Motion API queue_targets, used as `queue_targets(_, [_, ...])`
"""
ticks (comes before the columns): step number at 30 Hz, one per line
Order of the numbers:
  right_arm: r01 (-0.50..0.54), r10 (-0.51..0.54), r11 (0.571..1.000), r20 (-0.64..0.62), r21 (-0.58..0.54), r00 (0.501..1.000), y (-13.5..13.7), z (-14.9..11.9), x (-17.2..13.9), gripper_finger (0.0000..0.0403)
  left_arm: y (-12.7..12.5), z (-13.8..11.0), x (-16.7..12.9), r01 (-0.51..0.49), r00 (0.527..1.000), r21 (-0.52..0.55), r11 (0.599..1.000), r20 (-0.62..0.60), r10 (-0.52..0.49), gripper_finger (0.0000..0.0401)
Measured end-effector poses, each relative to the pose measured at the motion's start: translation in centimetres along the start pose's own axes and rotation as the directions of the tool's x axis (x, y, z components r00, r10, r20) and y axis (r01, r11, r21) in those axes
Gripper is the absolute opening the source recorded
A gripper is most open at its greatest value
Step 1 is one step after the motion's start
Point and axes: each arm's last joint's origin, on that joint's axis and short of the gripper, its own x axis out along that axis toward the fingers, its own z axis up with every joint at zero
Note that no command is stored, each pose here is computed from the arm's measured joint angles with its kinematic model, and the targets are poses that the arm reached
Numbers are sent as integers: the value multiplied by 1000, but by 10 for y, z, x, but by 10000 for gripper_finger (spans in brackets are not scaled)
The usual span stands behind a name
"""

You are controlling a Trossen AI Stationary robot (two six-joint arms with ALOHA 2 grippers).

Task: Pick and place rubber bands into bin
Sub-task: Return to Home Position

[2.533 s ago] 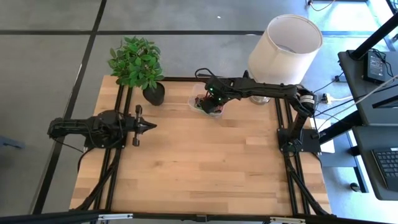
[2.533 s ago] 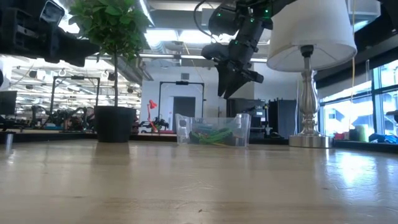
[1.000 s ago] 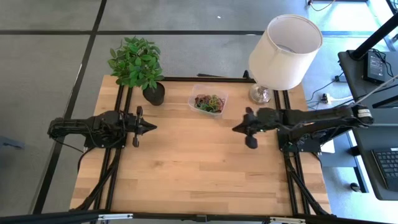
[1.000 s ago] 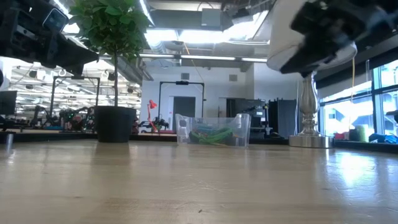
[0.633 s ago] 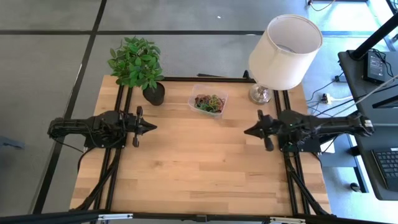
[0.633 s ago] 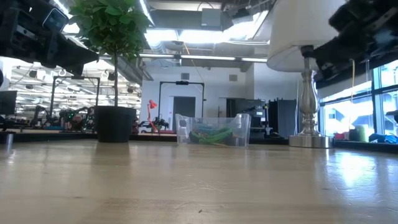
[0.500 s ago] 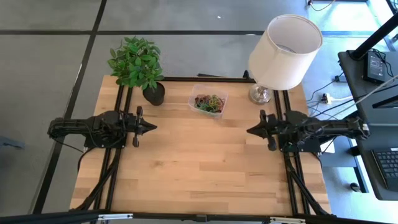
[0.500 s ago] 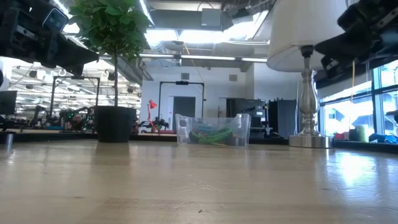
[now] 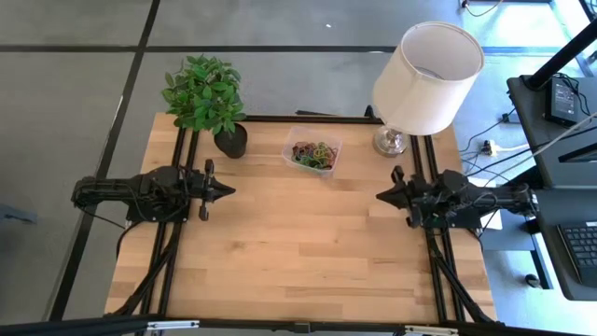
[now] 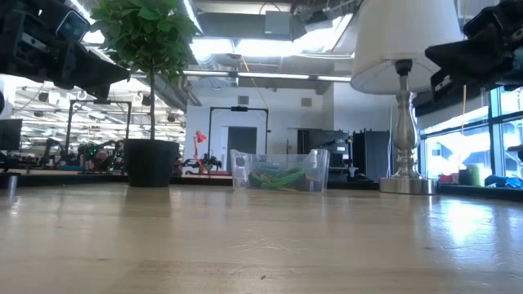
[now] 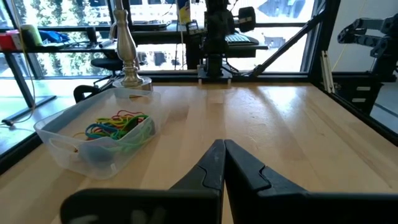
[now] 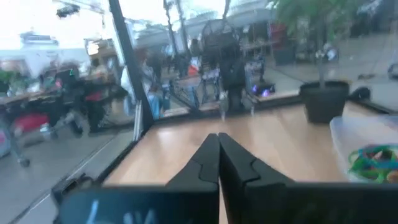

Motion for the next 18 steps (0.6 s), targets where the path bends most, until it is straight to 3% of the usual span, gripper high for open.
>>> queue_targets(18, [-1, -1, 1000, -58, -27, 998, -1, -5, 0, 28, 0, 0, 0, 0, 1000, 0, 1000, 0, 0, 3])
